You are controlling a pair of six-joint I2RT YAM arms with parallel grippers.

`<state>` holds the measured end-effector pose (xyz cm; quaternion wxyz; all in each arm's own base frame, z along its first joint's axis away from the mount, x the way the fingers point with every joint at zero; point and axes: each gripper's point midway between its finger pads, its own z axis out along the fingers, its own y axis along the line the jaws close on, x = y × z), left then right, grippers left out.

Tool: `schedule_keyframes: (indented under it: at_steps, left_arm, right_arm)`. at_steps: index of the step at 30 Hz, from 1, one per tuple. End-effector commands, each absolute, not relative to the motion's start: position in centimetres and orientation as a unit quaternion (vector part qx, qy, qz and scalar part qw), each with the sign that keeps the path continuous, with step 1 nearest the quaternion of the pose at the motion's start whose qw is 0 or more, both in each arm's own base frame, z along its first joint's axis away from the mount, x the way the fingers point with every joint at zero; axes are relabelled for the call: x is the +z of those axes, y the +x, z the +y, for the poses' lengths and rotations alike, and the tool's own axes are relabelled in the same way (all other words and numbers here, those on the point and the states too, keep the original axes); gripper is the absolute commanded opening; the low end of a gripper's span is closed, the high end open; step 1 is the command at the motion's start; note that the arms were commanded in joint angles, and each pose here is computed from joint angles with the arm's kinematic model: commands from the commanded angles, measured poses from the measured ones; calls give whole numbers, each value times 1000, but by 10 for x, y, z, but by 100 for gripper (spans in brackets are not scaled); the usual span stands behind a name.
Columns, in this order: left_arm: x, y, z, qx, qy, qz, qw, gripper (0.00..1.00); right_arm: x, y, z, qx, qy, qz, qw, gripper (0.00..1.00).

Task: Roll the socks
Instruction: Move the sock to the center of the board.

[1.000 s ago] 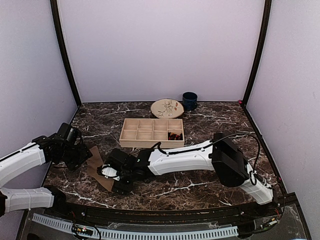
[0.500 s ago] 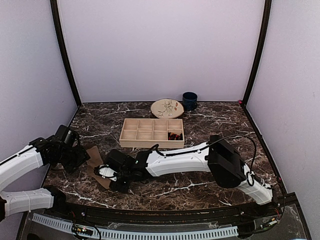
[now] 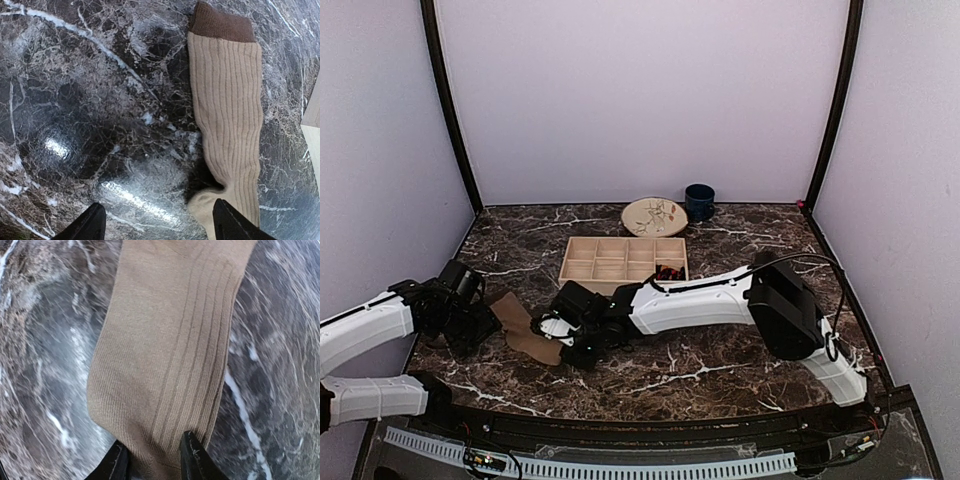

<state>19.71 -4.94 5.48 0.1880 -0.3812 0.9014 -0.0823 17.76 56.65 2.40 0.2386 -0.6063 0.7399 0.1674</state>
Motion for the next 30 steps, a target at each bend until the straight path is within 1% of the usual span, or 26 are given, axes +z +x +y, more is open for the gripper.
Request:
schedule_keyframes:
  at_steps: [1,6,13,20,30]
  left_arm:
    - [48,200,-50,-78,-393,899,178,77]
    - [49,212,-54,-76,-388,901,180,77]
    - [49,233,-62,-71,-370,909,179,77]
    - [58,255,-70,-81,-346,914,198,76]
    - [77,281,-70,-72,-307,917,244,73]
  right_arm:
    - [24,186,532,146,-592,765,207,32]
    - [32,187,505,145,-585,773,195,32]
    - [27,179,460,128,-587,783,159,37]
    - [10,185,408,69,-574,805,136,44]
    - [-1,214,348,-7,-514,849,121,44]
